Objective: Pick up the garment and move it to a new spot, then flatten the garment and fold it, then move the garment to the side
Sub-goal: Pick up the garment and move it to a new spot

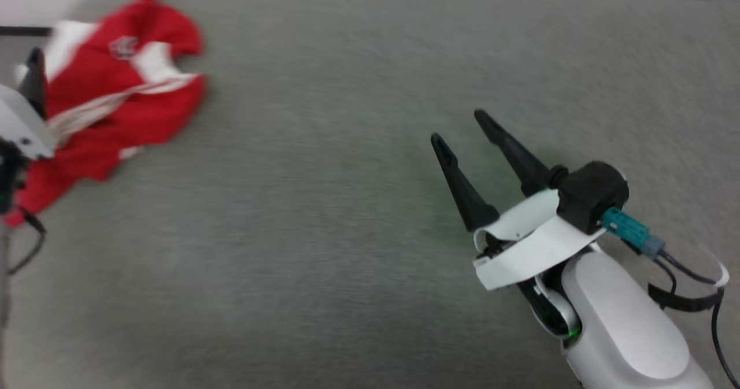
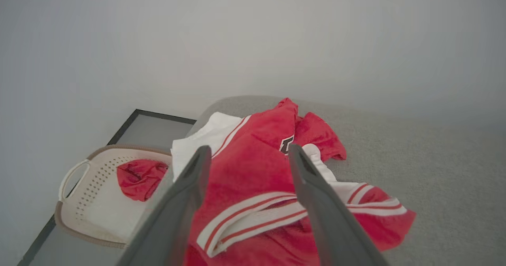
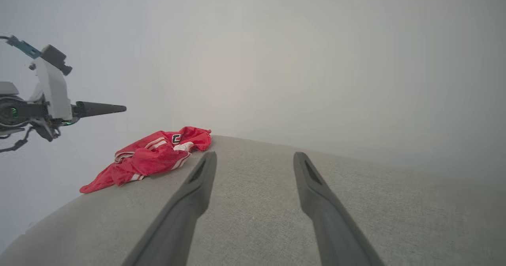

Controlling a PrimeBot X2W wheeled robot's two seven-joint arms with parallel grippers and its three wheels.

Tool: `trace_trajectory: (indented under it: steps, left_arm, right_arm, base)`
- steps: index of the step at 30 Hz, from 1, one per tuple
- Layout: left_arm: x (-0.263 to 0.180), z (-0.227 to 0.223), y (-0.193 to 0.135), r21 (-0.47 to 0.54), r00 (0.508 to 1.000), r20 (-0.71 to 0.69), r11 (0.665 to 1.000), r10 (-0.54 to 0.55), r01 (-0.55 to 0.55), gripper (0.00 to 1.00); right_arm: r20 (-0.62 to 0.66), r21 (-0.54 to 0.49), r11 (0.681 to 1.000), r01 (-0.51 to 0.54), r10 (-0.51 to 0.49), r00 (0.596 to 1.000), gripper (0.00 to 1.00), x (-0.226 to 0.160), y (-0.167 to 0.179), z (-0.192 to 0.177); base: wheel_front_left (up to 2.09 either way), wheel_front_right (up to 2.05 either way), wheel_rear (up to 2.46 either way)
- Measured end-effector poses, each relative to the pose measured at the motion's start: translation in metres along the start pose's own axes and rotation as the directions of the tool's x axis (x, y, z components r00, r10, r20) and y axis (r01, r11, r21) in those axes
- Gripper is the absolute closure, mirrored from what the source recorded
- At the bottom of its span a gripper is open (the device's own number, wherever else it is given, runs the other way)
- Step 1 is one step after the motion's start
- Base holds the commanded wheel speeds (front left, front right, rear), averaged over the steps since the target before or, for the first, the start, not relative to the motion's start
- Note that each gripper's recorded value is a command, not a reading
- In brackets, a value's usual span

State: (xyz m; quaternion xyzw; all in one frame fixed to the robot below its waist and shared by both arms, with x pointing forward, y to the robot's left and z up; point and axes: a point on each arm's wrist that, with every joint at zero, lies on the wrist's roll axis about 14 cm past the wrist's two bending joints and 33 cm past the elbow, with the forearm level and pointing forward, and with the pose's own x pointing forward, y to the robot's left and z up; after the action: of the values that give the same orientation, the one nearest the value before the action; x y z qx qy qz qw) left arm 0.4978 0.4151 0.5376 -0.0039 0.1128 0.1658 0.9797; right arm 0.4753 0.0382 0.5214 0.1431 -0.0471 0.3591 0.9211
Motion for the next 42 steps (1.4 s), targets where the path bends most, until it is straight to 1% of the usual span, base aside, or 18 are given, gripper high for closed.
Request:
trace_trajectory:
  steps: [4,7,9,13,15,17,20,21,22,23,28,33,35,37,39,42]
  left_arm:
    - [0.035,-0.039,-0.023,-0.036,0.98,-0.198,0.999,-0.035,0.029,0.0]
    - [0.054,-0.071,-0.04,-0.04,0.944,-0.326,0.998,-0.057,0.046,0.0]
    - [0.062,-0.096,-0.049,-0.057,0.907,-0.416,0.997,-0.065,0.046,0.0]
    - [0.072,-0.143,-0.069,-0.126,0.806,-0.584,0.992,-0.095,0.025,0.0]
    - [0.079,-0.153,-0.073,-0.12,0.766,-0.636,0.993,-0.094,0.022,0.0]
    - [0.086,-0.162,-0.078,-0.119,0.741,-0.666,0.993,-0.087,0.01,0.0]
    - [0.094,-0.174,-0.083,-0.11,0.72,-0.689,0.994,-0.082,0.008,0.0]
    - [0.097,-0.176,-0.084,-0.107,0.718,-0.691,0.994,-0.08,0.008,0.07]
    - [0.1,-0.177,-0.085,-0.104,0.718,-0.691,0.995,-0.079,0.01,0.92]
    - [0.102,-0.179,-0.087,-0.099,0.72,-0.69,0.995,-0.079,0.014,1.0]
    - [0.109,-0.166,-0.091,-0.107,0.793,-0.603,0.994,-0.086,0.026,1.0]
    - [0.103,-0.146,-0.088,-0.091,0.848,-0.523,0.995,-0.084,0.043,1.0]
    - [0.098,-0.135,-0.097,-0.093,0.87,-0.481,0.993,-0.11,0.074,1.0]
    - [0.094,-0.119,-0.107,-0.107,0.895,-0.422,0.988,-0.143,0.108,1.0]
    - [0.088,-0.103,-0.121,-0.108,0.91,-0.37,0.982,-0.186,0.157,1.0]
    - [0.081,-0.062,-0.125,-0.118,0.941,-0.257,0.973,-0.221,0.196,1.0]
  right_arm:
    - [0.011,-0.017,0.998,0.058,-0.058,0.998,0.0,-0.008,-0.028,0.001]
    - [0.007,-0.024,0.995,0.097,-0.097,0.995,0.0,-0.016,-0.045,-0.002]
    - [0.0,-0.027,0.992,0.123,-0.123,0.992,0.0,-0.024,-0.056,-0.006]
    - [-0.028,-0.044,0.984,0.17,-0.171,0.985,0.0,-0.038,-0.076,-0.016]
    - [-0.041,-0.051,0.979,0.197,-0.199,0.979,0.0,-0.045,-0.086,-0.02]
    - [-0.059,-0.059,0.974,0.218,-0.222,0.973,0.0,-0.052,-0.095,-0.026]
    - [-0.081,-0.064,0.969,0.241,-0.245,0.966,0.0,-0.06,-0.103,-0.035]
    - [-0.089,-0.065,0.967,0.245,-0.25,0.964,0.0,-0.062,-0.105,-0.038]
    - [-0.095,-0.065,0.966,0.249,-0.254,0.963,0.0,-0.063,-0.106,-0.04]
    - [-0.1,-0.066,0.966,0.25,-0.256,0.962,0.0,-0.065,-0.107,-0.042]
    - [-0.096,-0.069,0.969,0.238,-0.244,0.965,0.0,-0.063,-0.102,-0.039]
    - [-0.074,-0.08,0.971,0.226,-0.232,0.97,0.0,-0.061,-0.096,-0.026]
    - [-0.065,-0.083,0.97,0.227,-0.232,0.97,0.0,-0.062,-0.093,-0.02]
    - [-0.055,-0.083,0.969,0.232,-0.236,0.97,0.0,-0.063,-0.09,-0.014]
    - [-0.046,-0.086,0.968,0.235,-0.239,0.97,0.0,-0.065,-0.087,-0.008]
    - [-0.023,-0.086,0.966,0.244,-0.246,0.969,0.0,-0.068,-0.082,0.004]
  base:
    - [0.0,0.0,0.0]
    - [0.0,0.0,0.0]
    - [0.0,0.0,0.0]
    - [0.0,0.0,0.0]
    - [0.0,0.0,0.0]
    - [0.0,0.0,0.0]
    - [0.0,0.0,0.0]
    - [0.0,0.0,0.0]
    - [0.0,0.0,0.0]
    - [0.0,0.0,0.0]
    - [0.0,0.0,0.0]
    - [0.0,0.0,0.0]
    - [0.0,0.0,0.0]
    - [0.0,0.0,0.0]
    - [0.0,0.0,0.0]
    - [0.0,0.0,0.0]
